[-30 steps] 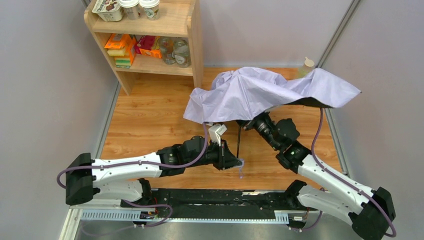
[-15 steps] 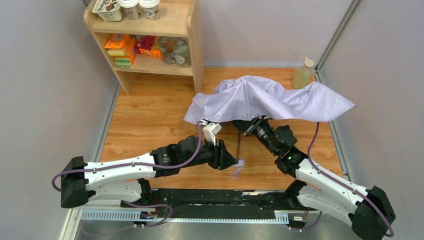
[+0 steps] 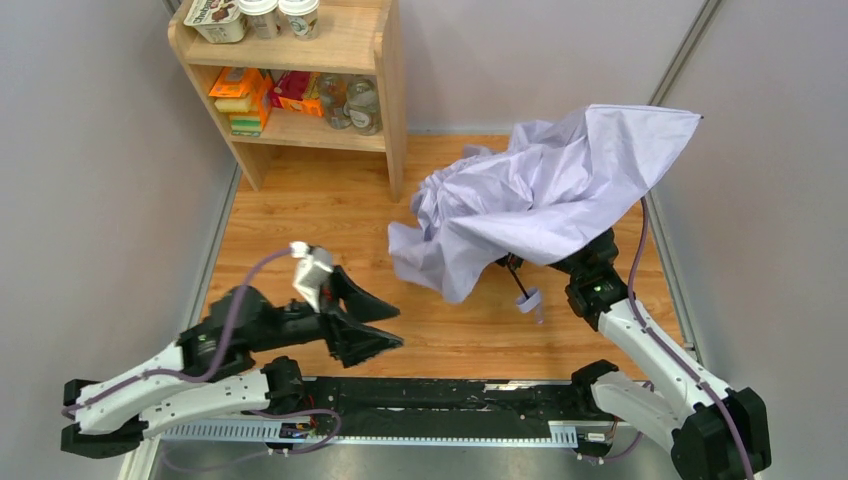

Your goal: Put away the umbrella

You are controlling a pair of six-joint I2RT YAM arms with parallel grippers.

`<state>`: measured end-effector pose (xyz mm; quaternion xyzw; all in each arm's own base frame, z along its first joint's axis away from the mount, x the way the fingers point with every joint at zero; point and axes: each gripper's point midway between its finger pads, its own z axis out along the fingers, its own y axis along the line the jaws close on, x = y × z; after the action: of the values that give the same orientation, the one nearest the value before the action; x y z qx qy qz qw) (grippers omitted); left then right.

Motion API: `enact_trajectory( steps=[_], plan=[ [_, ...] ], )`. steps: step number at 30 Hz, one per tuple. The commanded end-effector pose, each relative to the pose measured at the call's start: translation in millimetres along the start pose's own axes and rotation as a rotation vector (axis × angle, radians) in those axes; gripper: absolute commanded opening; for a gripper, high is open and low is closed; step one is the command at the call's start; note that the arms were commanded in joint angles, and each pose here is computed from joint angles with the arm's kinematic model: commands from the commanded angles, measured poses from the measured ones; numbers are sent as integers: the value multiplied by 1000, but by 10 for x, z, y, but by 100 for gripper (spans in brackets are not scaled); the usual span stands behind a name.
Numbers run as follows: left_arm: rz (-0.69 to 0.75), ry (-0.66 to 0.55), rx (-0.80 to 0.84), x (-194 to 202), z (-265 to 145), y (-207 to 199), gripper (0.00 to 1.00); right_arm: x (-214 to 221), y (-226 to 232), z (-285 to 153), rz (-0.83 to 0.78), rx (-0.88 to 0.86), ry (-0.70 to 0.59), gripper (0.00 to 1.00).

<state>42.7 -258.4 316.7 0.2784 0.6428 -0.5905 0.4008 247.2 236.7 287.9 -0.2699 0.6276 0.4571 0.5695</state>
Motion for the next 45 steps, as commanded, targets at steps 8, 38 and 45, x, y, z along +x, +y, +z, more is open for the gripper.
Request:
enact_trajectory(
  steps=[8, 38, 45],
  plan=[
    [111, -327, -536, -1143, -403, 543, 85, -105, 823, -344, -213, -403, -65, 0],
    [-3, -308, -140, -1508, 962, 454, 84, 103, 1146, -428, -135, -565, 4, 0],
    [77, -319, -88, -1531, 995, 389, 15, 86, 1170, -374, -113, -565, 6, 0]
  ],
)
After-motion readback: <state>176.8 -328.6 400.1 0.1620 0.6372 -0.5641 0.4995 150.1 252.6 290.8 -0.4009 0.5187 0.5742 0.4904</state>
